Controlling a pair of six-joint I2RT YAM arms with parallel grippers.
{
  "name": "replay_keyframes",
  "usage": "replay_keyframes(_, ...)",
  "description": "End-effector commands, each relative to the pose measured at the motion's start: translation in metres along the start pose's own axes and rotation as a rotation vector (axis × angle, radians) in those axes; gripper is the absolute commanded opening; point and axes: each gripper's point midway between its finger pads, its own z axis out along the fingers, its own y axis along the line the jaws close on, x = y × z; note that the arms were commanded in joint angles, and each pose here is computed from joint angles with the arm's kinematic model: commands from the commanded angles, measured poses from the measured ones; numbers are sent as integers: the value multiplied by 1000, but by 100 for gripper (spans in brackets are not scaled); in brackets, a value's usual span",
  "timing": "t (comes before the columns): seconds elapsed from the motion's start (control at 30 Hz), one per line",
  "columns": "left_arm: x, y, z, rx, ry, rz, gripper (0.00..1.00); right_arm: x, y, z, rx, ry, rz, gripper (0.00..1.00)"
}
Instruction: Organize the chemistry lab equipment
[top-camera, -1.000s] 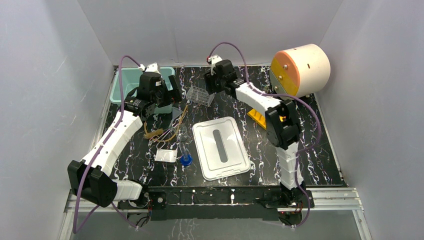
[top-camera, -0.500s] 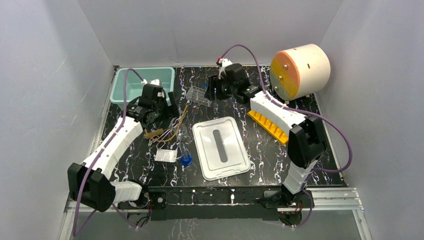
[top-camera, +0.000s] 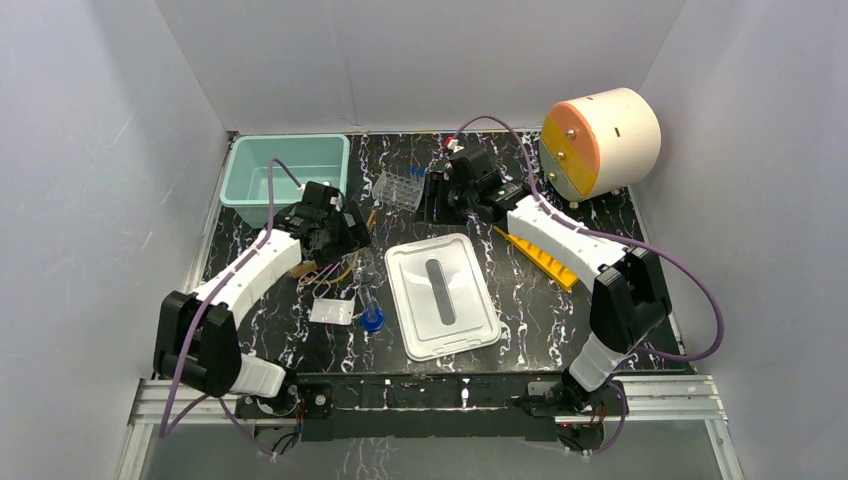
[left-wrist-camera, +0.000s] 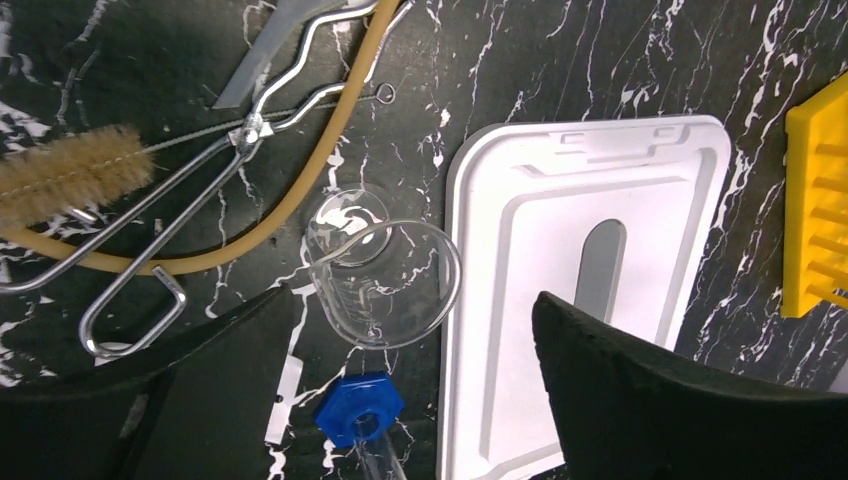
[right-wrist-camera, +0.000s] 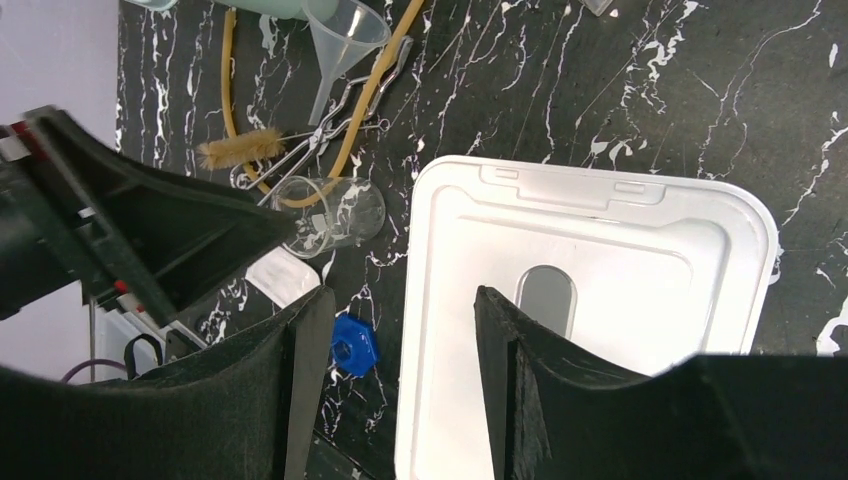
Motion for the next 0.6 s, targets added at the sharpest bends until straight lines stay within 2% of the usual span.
replay_keyframes(0.0, 2, -9, 10, 46, 19, 67, 97, -6, 10, -15, -14, -44, 13, 62)
replay_keyframes(0.17, 1, 7, 17, -79, 12, 148, 98, -5, 6, -16, -2, -58, 31, 63)
replay_keyframes(0.4, 24, 4, 31, -129, 81, 137, 98, -3, 3, -13, 1, -69, 36, 63)
replay_keyframes(0.57, 30, 3, 41, -182, 68, 117, 84, -1, 3, -14, -9, -73, 35, 63)
